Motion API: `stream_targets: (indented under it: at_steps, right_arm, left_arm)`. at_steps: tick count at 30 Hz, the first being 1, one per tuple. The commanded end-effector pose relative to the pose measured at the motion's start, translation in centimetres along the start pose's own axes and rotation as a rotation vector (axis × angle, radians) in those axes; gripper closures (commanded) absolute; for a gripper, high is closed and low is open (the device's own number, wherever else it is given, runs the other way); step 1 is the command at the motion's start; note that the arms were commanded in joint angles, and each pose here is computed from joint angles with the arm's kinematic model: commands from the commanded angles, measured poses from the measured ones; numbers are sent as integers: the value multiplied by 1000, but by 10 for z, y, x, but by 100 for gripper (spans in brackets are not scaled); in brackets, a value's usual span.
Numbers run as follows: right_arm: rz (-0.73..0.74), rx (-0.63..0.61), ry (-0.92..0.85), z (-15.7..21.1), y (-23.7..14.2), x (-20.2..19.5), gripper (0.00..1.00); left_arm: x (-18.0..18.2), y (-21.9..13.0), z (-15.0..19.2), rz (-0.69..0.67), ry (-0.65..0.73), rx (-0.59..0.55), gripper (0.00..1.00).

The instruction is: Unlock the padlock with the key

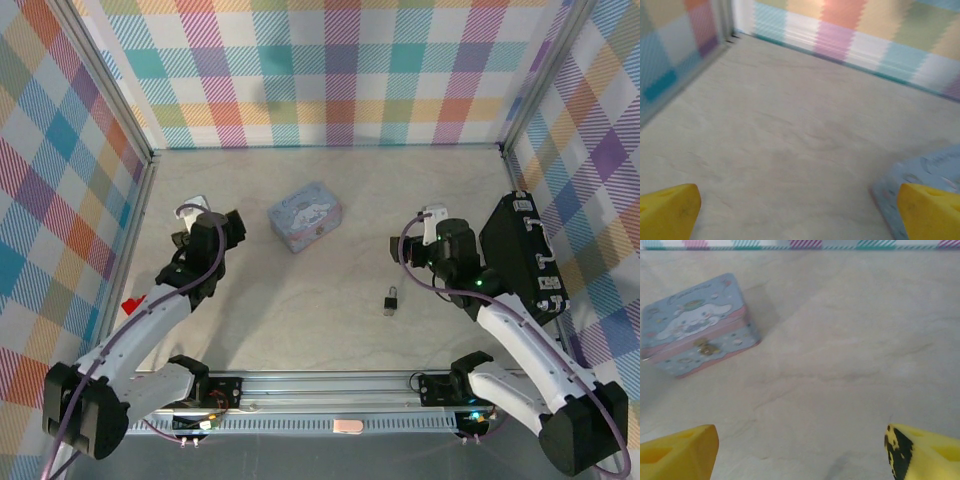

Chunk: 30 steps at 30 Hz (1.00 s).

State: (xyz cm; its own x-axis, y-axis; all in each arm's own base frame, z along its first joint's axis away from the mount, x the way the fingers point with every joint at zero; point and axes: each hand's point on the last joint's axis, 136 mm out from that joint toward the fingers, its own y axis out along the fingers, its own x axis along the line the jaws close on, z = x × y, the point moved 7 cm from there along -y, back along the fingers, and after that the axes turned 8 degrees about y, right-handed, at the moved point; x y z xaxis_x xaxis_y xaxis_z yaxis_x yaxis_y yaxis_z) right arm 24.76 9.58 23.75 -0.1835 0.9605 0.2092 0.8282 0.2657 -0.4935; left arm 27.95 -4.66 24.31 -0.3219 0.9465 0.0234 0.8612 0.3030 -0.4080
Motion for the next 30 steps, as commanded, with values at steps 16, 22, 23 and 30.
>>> stream_targets:
  at_steps: [16, 22, 23, 30]
  right_arm:
    - [247, -126, -37, 35, 36, -52, 12]
    - [331, -144, 15, 43, 56, -81, 9]
    - [340, -150, 6, 43, 59, -84, 9]
    - [326, -160, 17, 44, 80, -99, 8]
  left_arm:
    - [-13, 56, 66, -10, 316, -16, 0]
    - [-27, 86, 81, 14, 425, -132, 0]
    - [-24, 91, 83, -4, 409, -113, 0]
    - [3, 87, 94, 166, 246, -163, 0]
